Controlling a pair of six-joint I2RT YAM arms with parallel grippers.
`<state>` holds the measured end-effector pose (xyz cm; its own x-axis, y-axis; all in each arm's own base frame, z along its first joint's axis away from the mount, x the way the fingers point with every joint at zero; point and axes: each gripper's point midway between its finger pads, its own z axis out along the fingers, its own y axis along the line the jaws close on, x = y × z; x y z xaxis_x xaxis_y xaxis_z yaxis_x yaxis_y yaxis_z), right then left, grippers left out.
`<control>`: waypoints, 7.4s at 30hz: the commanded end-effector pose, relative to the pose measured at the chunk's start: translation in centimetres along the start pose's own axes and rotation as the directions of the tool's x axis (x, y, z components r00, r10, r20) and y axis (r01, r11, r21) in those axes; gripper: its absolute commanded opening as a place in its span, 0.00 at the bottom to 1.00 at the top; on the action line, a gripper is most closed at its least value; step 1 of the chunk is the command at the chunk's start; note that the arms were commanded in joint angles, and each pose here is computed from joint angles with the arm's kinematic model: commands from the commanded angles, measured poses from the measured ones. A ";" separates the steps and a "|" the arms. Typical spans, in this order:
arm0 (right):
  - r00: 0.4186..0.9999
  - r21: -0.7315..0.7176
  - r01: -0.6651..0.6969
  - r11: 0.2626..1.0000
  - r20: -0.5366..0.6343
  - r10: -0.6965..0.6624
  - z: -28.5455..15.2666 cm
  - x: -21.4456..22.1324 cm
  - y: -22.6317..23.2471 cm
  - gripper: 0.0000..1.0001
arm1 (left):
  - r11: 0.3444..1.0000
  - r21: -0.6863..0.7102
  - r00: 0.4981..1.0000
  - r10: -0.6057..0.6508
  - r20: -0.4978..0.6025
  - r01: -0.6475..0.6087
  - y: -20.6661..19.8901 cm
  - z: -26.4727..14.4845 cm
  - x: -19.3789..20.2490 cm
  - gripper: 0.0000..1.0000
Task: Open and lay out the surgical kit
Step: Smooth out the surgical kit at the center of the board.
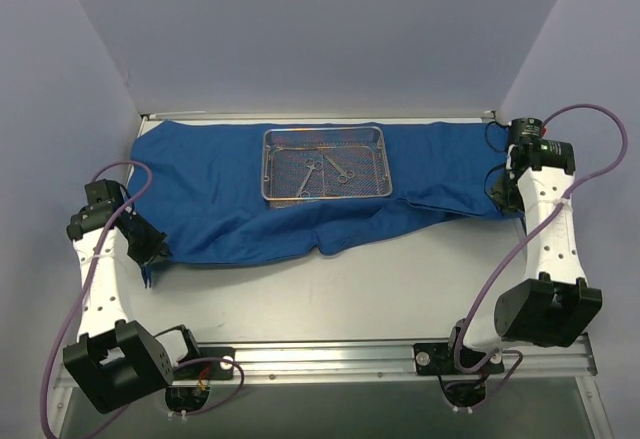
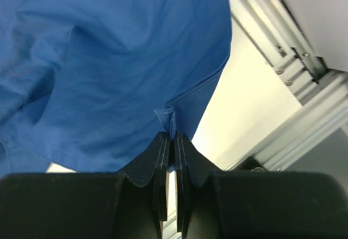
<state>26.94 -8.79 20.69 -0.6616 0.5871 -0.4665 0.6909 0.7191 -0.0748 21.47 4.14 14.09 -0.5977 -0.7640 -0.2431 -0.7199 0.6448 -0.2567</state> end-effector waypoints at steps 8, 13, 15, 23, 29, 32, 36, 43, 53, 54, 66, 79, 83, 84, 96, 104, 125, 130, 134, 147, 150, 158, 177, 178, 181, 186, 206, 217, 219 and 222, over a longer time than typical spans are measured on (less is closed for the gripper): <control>0.979 0.116 -0.051 0.992 0.204 0.026 -6.1 1.0 -6.8 0.00 | 0.993 0.112 0.995 0.014 0.100 -0.025 -0.5 -2.6 2.2 0.02; 0.952 0.100 -0.094 0.990 0.301 0.060 -8.3 1.3 -8.4 0.00 | 0.998 0.063 0.982 -0.001 0.191 -0.011 0.4 -4.2 1.3 0.02; 0.933 0.097 -0.127 0.987 0.349 0.086 -9.4 1.4 -9.3 0.00 | 0.999 0.033 0.979 -0.010 0.202 0.003 0.9 -4.8 1.2 0.02; 0.899 0.060 -0.178 0.982 0.415 0.138 -10.8 2.8 -11.0 0.07 | 0.999 -0.024 0.969 -0.022 0.244 0.029 1.6 -5.8 0.7 0.03; 0.850 0.043 -0.216 0.975 0.501 0.166 -13.8 2.6 -12.8 0.01 | 0.998 -0.062 0.972 0.009 0.236 0.005 2.1 -6.3 0.7 0.03; 0.826 0.014 -0.223 0.975 0.534 0.181 -14.9 3.1 -13.6 0.03 | 0.996 -0.091 0.963 0.044 0.266 -0.021 2.3 -7.0 0.1 0.03; 0.814 -0.021 -0.215 0.976 0.549 0.191 -15.5 3.6 -13.9 0.20 | 0.990 -0.138 0.950 0.073 0.305 -0.031 2.7 -7.9 -1.0 0.23; 0.860 -0.021 -0.126 0.992 0.496 0.119 -15.3 1.7 -11.4 0.53 | 0.986 -0.143 0.939 0.127 0.320 -0.085 2.4 -8.6 -1.2 0.42; 0.939 -0.271 -0.005 0.962 0.329 0.097 -10.1 -5.8 2.5 0.35 | 0.970 0.136 0.926 0.146 0.349 -0.204 -6.6 -8.4 -6.9 0.28; 0.956 -0.275 -0.008 0.961 0.281 0.088 -8.0 -6.3 4.3 0.29 | 0.950 0.210 0.929 0.153 0.337 -0.232 -8.4 -8.4 -7.1 0.25; 0.999 -0.500 -0.034 0.865 0.011 0.046 5.5 -7.4 18.2 0.00 | 0.895 0.335 0.955 0.283 0.085 -0.295 -20.4 2.1 -10.9 0.02; 0.978 -0.444 -0.071 0.893 -0.208 -0.026 20.0 -6.5 20.4 0.00 | 0.983 0.065 0.967 0.178 -0.180 -0.169 -19.9 16.3 -14.9 0.02; 0.974 -0.354 -0.013 0.935 -0.216 -0.069 23.4 -6.1 19.8 0.00 | 0.994 -0.034 0.963 0.093 -0.253 -0.105 -17.8 19.4 -14.3 0.02; 0.973 -0.346 -0.017 0.938 -0.220 -0.063 24.5 -5.9 20.1 0.00 | 0.996 -0.046 0.965 0.063 -0.253 -0.077 -17.2 20.3 -14.8 0.02; 0.962 -0.298 -0.064 0.952 -0.273 -0.020 30.7 -3.7 24.8 0.00 | 0.979 0.115 0.912 -0.109 -0.396 0.168 -19.3 27.9 -14.3 0.02; 0.967 -0.358 -0.148 0.922 -0.247 0.060 32.1 -5.5 27.4 0.00 | 0.885 0.299 0.900 -0.240 -0.363 0.357 -19.3 28.5 -21.0 0.02; 0.996 -0.675 -0.072 0.734 -0.017 0.083 20.2 -16.2 30.3 0.18 | 0.864 0.501 0.996 0.001 0.087 -0.045 -26.1 9.1 -26.4 0.02; 0.994 -0.676 -0.062 0.735 0.025 0.107 13.9 -17.8 29.0 0.34 | 0.960 0.210 0.952 0.120 0.282 -0.183 -22.6 1.4 -24.8 0.16; 0.999 -0.664 0.029 0.748 0.050 0.006 9.2 -14.2 29.6 0.36 | 0.975 0.087 0.923 0.164 0.348 -0.207 -19.5 -1.7 -23.7 0.25; 0.824 -0.788 0.487 0.376 0.272 -0.497 -11.1 12.2 35.5 0.25 | 0.936 0.212 0.927 0.208 0.312 -0.281 -13.6 -3.3 -16.0 0.27; 0.742 -0.826 0.525 0.208 0.324 -0.587 -14.1 20.0 37.9 0.15 | 0.937 0.238 0.930 0.170 0.326 -0.255 -14.3 -4.0 -16.3 0.34; 0.610 -0.895 0.445 -0.005 0.308 -0.730 -15.8 35.1 40.9 0.00 | 0.940 0.288 0.948 0.089 0.304 -0.181 -14.5 -4.7 -15.1 0.40; 0.371 -0.858 0.484 -0.174 0.381 -0.847 -10.0 50.5 40.7 0.00 | 0.951 0.246 0.942 0.103 0.319 -0.188 -12.8 -5.6 -13.6 0.43; 0.319 -0.845 0.504 -0.178 0.374 -0.871 -8.6 51.8 39.7 0.00 | 0.951 0.245 0.942 0.103 0.319 -0.187 -12.9 -5.5 -13.6 0.43; 0.202 -0.823 0.525 -0.216 0.367 -0.908 -7.5 54.3 36.9 0.00 | 0.951 0.244 0.941 0.103 0.321 -0.187 -13.0 -5.3 -13.9 0.43; 0.045 -0.778 0.547 -0.309 0.396 -0.917 -8.3 56.5 31.8 0.00 | 0.955 0.224 0.941 0.114 0.320 -0.192 -12.8 -4.7 -14.3 0.42; 0.626 -0.778 0.608 0.160 0.345 -0.699 -11.4 26.4 40.5 0.00 | 0.931 0.286 0.959 0.159 0.236 -0.225 -18.2 1.5 -15.6 0.24; 0.885 -0.680 0.442 0.585 0.224 -0.408 -2.7 7.7 34.6 0.00 | 0.902 0.340 0.959 0.212 0.188 -0.266 -23.8 7.0 -16.2 0.12; 0.922 -0.640 0.378 0.669 0.195 -0.335 -1.3 4.3 32.4 0.00 | 0.928 0.304 0.976 0.198 0.088 -0.215 -23.3 8.8 -14.6 0.05; 0.941 -0.582 0.325 0.746 0.119 -0.317 0.6 2.9 28.8 0.00 | 0.936 0.288 0.979 0.195 0.055 -0.203 -23.7 8.9 -12.4 0.05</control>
<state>46.19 17.65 13.05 -0.8434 0.1931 -0.5015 0.0195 0.9436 0.3306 49.88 0.39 13.99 -0.7033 -0.6024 -0.3775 -0.4336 0.7843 -0.4438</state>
